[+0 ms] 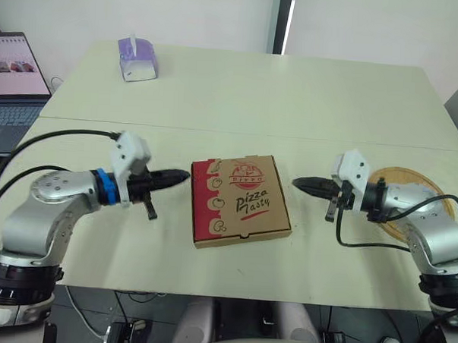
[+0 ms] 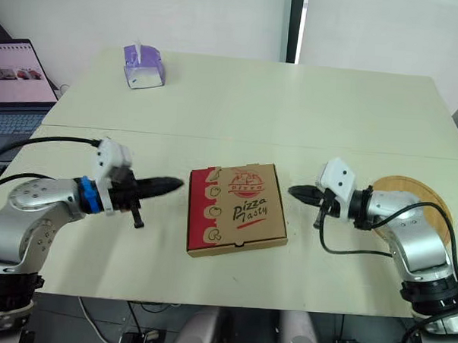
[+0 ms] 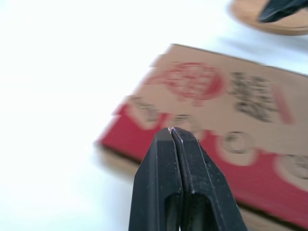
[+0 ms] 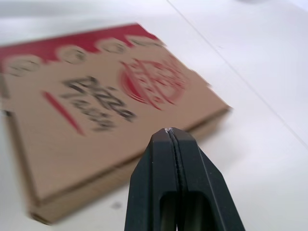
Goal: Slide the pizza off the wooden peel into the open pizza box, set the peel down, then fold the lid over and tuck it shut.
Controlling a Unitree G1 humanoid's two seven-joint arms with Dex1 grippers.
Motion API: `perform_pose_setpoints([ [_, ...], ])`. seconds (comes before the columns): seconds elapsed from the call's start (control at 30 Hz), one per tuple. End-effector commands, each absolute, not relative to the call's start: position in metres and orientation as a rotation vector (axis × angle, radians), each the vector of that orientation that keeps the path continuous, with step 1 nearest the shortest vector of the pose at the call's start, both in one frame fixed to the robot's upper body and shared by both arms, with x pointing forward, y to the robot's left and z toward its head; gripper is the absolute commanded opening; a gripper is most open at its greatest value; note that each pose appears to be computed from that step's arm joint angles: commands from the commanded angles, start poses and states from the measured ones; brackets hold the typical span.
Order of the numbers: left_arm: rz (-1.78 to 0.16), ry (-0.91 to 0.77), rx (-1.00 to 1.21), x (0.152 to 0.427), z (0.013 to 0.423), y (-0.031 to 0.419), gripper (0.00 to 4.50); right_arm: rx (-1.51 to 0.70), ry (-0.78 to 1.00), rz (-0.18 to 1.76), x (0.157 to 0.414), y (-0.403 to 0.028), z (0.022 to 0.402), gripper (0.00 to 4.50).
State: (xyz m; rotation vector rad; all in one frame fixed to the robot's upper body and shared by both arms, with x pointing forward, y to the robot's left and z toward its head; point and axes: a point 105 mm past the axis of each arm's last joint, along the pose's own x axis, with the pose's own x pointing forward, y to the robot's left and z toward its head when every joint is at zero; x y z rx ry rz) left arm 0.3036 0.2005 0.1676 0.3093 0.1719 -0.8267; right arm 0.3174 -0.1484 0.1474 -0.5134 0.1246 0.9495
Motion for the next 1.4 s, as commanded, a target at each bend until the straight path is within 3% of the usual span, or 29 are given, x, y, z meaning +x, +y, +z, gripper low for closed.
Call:
perform_pose_setpoints([
  [0.03, -0.68, 0.209, 0.428, 0.312, 0.162, 0.224, 0.0, -0.629, 0.158, 0.876, 0.334, -0.161, 0.136, 0.02],
  [0.3, -0.746, 0.338, 0.407, 0.305, 0.117, 0.195, 0.0, -0.613, 0.19, 0.978, 0.331, -0.139, 0.107, 0.02],
  [0.43, -0.88, 0.324, 0.34, 0.296, 0.113, 0.158, 0.0, -0.572, 0.179, 1.029, 0.316, -0.123, 0.106, 0.02],
  [0.63, -0.947, 0.309, 0.34, 0.299, 0.113, 0.139, 0.0, -0.505, 0.196, 1.049, 0.294, -0.113, 0.107, 0.02],
  [0.87, -1.035, 0.313, 0.361, 0.303, 0.11, 0.122, 0.0, -0.517, 0.24, 1.013, 0.288, -0.127, 0.106, 0.02],
  [1.17, -1.052, 0.315, 0.386, 0.309, 0.104, 0.118, 0.0, -0.527, 0.25, 0.983, 0.29, -0.136, 0.106, 0.02],
  [1.4, -0.94, 0.295, 0.42, 0.314, 0.11, 0.164, 0.0, -0.604, 0.275, 0.897, 0.298, -0.173, 0.106, 0.02],
])
